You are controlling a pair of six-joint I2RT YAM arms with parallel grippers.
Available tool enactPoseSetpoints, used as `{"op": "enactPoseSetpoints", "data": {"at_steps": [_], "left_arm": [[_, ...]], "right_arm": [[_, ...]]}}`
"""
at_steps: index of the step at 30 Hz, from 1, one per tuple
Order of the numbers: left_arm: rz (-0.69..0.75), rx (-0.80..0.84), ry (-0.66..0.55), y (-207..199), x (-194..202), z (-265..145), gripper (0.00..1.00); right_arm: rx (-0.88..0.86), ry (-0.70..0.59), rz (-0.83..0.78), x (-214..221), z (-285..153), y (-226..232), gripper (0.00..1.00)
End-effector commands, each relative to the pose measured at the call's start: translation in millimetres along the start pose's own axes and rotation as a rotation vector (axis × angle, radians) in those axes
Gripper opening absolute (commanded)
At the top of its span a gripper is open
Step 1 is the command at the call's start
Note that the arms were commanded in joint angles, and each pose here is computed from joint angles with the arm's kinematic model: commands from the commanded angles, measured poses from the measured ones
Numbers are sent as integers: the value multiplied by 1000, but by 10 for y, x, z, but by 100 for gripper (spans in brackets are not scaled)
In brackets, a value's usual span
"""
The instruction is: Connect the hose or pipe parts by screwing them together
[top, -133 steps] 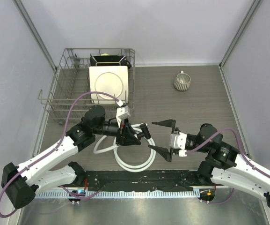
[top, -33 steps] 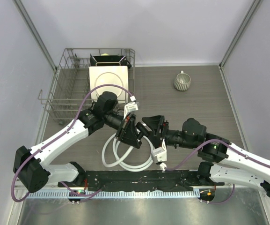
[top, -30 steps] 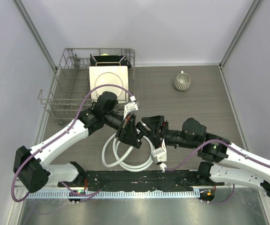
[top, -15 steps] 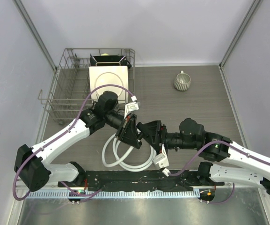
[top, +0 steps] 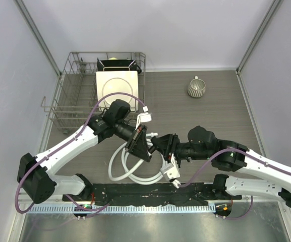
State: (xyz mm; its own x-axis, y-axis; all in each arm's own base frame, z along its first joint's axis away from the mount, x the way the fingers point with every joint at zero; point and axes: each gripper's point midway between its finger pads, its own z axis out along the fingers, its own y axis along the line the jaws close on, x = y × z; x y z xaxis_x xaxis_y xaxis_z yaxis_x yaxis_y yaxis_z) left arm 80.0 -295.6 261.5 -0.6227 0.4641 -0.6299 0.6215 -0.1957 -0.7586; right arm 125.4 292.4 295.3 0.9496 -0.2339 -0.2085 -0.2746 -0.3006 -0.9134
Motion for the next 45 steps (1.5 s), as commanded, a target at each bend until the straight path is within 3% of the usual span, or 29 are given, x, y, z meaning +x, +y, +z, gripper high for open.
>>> {"op": "enactPoseSetpoints", "data": {"at_steps": [1, 5, 11, 16, 19, 23, 28, 38, 45], "left_arm": [[195, -326, 16, 462, -187, -158, 0], [291, -488, -15, 617, -320, -249, 0], [425, -658, -159, 701, -593, -437, 0], [576, -693, -235, 649, -636, -448, 0], [689, -728, -263, 574, -659, -479, 0], [754, -730, -260, 554, -594, -474, 0], [867, -751, -225, 525, -500, -351, 0], [971, -737, -108, 571, -256, -237, 0], [1003, -767, -101, 583, -268, -285, 0]], "right_arm": [[-2, -59, 299, -192, -128, -100, 1], [-6, -100, 539, -298, -81, -76, 1], [38, -14, 992, -235, 39, -135, 1], [54, -48, 1282, -317, 217, -62, 1], [117, -98, 1372, -333, 218, -108, 1], [228, -268, 1518, -439, 82, -274, 1], [340, -242, 1715, -202, 104, -275, 1], [284, -312, 1959, 35, 82, -288, 1], [89, -460, 2046, -172, 159, -290, 1]]}}
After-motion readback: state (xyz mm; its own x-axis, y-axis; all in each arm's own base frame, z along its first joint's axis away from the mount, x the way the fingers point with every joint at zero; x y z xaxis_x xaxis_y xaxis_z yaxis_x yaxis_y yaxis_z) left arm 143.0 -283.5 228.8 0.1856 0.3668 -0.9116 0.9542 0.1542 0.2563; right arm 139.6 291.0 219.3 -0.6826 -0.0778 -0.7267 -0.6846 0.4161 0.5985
